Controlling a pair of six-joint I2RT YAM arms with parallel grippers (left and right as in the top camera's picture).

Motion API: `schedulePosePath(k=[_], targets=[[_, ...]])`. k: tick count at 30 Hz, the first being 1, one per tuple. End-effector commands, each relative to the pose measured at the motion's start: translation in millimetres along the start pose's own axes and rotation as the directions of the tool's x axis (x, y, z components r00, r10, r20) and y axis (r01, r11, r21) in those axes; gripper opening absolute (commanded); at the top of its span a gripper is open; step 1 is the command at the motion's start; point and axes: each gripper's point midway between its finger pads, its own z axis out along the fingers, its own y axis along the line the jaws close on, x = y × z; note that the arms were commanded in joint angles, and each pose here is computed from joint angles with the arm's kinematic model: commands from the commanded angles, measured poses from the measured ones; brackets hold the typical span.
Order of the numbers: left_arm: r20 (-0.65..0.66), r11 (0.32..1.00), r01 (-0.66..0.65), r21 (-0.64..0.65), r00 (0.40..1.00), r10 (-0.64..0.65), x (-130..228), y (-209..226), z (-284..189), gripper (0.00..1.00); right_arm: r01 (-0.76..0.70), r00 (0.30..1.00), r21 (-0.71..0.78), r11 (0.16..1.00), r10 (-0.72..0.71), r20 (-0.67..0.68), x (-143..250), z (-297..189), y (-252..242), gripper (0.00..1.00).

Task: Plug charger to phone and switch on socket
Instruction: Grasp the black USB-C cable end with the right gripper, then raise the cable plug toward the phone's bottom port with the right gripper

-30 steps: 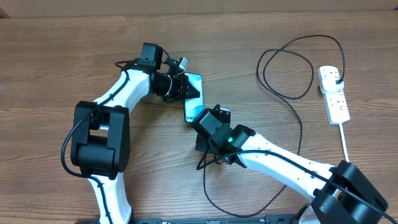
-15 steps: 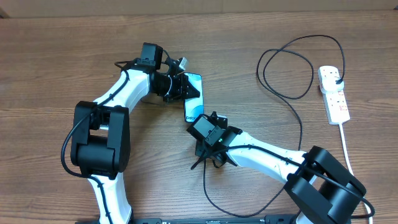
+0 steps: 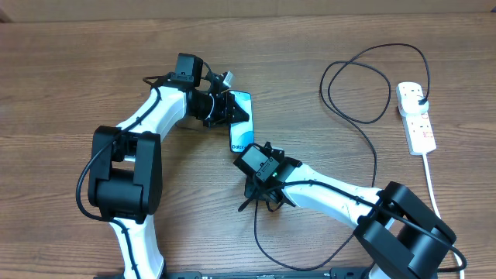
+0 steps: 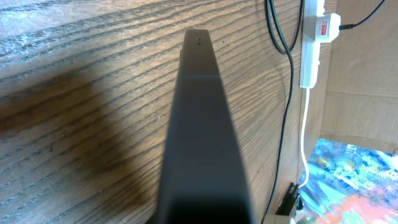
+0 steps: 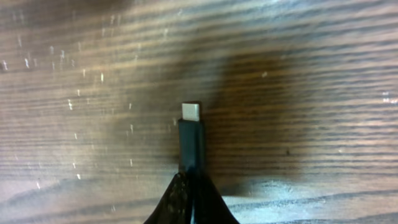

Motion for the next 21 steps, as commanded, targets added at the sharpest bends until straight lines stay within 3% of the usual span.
schedulePosePath(k=[1,9,13,18,21], targets=[[0.022,0.999,-0.031,0.030,0.999,0.030,-3,-18,-10,0.04,0.005,1.000,0.013,1.000,-0.004,-0.026,7,6,-4,0.04],[0.035,0.996,-0.091,0.022,0.995,0.091,-6,-18,-10,0.04,-0.001,0.998,0.022,1.000,0.002,-0.059,9,0,-9,0.04],[0.041,0.990,-0.139,0.007,0.989,0.139,-8,-16,-10,0.04,0.105,0.987,-0.184,0.977,-0.125,-0.102,6,-29,19,0.04],[0.027,0.986,-0.140,0.086,0.990,0.138,-3,-28,-11,0.04,0.206,0.955,-0.480,0.853,-0.283,-0.093,11,-92,51,0.04],[0.023,0.974,-0.173,0.145,0.985,0.171,0,-38,-12,0.04,0.268,0.938,-0.555,0.787,-0.344,-0.034,14,-123,55,0.04]])
